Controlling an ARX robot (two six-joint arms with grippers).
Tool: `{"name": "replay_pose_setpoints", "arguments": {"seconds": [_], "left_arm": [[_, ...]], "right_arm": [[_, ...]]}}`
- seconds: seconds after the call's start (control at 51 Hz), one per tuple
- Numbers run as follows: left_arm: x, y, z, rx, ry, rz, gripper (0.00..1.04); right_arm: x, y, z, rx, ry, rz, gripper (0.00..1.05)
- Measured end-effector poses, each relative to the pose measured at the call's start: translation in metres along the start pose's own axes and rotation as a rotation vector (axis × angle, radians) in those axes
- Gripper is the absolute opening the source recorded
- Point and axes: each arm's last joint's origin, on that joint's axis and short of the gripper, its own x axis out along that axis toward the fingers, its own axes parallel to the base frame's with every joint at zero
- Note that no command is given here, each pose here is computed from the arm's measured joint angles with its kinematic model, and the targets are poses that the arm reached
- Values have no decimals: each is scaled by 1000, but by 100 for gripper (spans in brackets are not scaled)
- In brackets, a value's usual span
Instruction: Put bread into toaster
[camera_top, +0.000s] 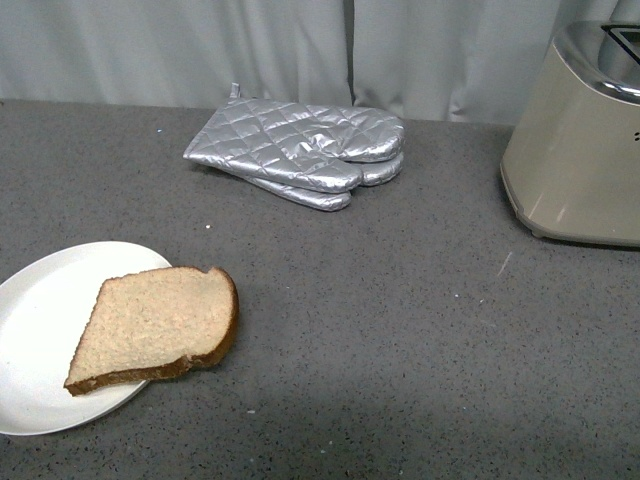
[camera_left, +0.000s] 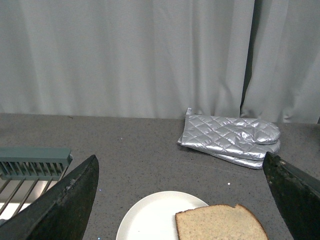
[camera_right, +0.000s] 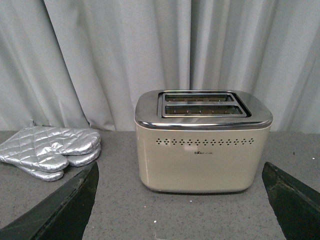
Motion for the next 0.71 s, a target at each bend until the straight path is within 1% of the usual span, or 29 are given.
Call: {"name": "replay_pose_setpoints", "arguments": {"seconds": [0.706], "left_arm": [[0, 0, 0, 0, 0, 0, 98]], "right_arm": [[0, 0, 0, 0, 0, 0, 95]]}}
